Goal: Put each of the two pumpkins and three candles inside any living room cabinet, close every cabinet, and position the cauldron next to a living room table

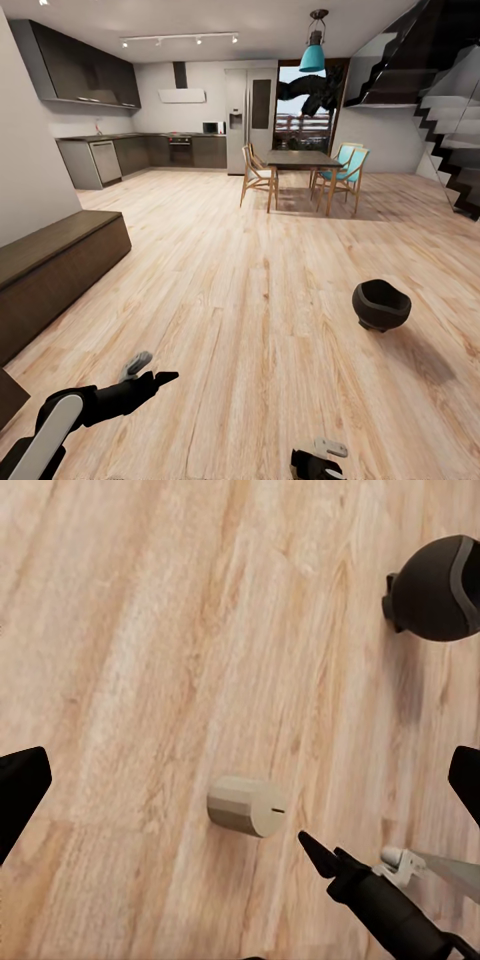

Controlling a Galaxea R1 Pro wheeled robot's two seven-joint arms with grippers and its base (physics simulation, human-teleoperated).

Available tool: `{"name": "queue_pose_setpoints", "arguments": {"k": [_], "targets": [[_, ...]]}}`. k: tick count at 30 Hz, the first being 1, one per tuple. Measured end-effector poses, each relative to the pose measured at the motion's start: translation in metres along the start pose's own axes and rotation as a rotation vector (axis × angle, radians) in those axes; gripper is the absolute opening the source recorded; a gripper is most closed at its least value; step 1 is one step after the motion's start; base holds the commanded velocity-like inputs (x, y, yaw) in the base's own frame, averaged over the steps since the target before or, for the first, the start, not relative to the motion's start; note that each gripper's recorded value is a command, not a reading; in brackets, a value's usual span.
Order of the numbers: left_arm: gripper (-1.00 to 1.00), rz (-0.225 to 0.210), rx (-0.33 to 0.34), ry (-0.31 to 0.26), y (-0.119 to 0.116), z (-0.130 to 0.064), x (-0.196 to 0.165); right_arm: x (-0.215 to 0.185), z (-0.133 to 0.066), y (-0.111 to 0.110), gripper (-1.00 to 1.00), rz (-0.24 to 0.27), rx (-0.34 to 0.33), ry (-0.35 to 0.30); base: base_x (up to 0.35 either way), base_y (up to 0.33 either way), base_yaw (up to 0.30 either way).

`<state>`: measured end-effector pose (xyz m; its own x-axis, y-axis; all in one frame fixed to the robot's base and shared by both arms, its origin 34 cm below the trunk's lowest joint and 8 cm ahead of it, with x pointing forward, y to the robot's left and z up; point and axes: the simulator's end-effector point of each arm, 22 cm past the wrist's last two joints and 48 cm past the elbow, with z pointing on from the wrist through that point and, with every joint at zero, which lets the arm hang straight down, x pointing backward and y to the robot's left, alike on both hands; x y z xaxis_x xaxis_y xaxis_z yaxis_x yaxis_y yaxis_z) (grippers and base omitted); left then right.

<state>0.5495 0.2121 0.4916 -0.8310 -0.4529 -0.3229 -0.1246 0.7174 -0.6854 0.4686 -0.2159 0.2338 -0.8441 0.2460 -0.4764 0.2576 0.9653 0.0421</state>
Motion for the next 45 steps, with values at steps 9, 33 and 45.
{"name": "queue_pose_setpoints", "arguments": {"k": [9,33,45], "targets": [[1.0,0.006,0.003,0.011,0.012,0.013,0.015,0.016,0.016,-0.005,1.0,0.007,0.005,0.004,0.0,0.0,0.0],[1.0,-0.003,-0.008,0.031,0.031,0.028,0.03,0.038,0.033,-0.011,1.0,0.006,0.014,0.027,0.001,0.0,0.0],[1.0,0.004,-0.006,0.041,0.029,0.03,0.034,0.038,0.033,-0.011,1.0,0.006,0.014,0.026,0.058,-0.068,0.0]]}}
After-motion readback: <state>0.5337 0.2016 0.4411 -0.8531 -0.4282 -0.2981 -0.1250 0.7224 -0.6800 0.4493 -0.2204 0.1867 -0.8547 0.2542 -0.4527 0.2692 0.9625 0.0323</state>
